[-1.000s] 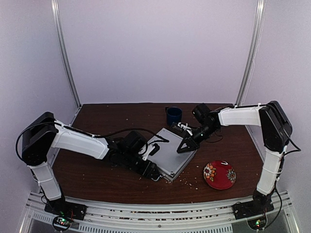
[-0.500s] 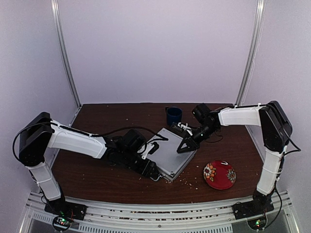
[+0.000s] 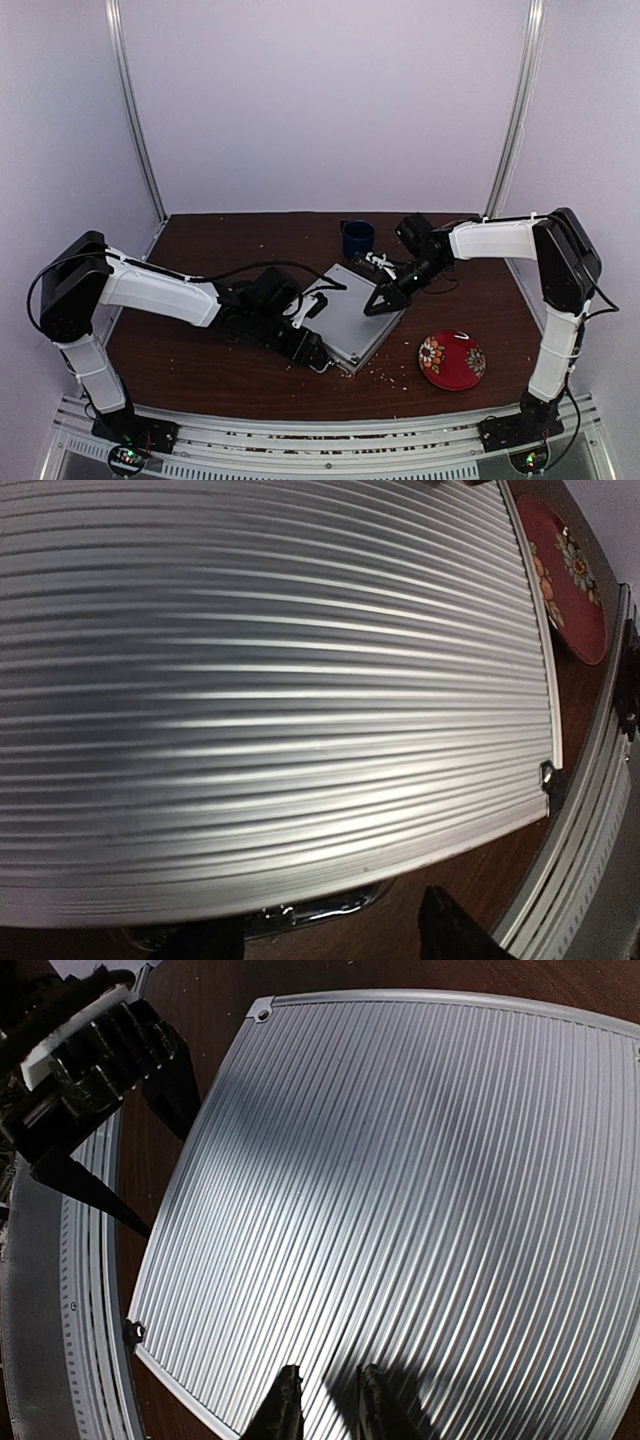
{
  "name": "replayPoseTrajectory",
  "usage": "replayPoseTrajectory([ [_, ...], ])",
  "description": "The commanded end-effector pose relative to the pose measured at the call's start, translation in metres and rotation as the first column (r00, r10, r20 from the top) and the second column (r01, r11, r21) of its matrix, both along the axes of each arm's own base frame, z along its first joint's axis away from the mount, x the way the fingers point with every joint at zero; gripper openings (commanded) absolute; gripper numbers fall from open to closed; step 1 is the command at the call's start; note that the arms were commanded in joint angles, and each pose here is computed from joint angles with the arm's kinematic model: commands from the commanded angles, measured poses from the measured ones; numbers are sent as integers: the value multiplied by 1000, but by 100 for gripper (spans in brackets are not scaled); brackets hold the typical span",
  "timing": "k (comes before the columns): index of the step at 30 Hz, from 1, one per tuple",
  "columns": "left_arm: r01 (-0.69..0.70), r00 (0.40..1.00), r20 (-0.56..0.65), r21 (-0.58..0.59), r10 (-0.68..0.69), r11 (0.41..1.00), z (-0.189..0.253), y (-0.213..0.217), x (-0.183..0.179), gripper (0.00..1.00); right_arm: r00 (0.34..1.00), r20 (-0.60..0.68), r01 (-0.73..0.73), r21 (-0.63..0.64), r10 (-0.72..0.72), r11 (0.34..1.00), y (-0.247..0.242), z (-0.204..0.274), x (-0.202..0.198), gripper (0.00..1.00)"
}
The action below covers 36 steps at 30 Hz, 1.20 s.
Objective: Pack up texas hold em set
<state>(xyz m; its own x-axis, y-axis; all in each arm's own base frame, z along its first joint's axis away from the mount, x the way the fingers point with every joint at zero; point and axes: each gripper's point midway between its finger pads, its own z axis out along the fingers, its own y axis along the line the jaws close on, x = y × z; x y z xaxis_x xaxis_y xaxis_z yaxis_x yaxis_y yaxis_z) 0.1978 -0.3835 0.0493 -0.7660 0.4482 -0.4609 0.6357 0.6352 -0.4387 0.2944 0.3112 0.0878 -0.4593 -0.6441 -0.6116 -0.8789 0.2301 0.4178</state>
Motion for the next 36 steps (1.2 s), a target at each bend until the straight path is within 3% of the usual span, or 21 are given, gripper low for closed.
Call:
replayPoseTrajectory([
  [1, 2, 1000, 29, -40, -1, 999, 7, -14, 7, 61, 999, -48, -1, -66, -2, 998, -7, -22, -7, 20],
  [26, -11, 1000, 25, -2, 11, 1000, -4, -7, 7, 62, 999, -53, -7, -71, 3, 997, -8, -26, -8, 20],
  [31, -49, 997, 59, 29, 47, 998, 6, 9, 8, 65, 999, -52, -7, -72, 3, 997, -7, -25, -8, 20],
  [36, -78, 989, 127, -14, 79, 997, 28, 22, 9, 66, 999, -50, -9, -74, 6, 997, -8, -25, -8, 20],
])
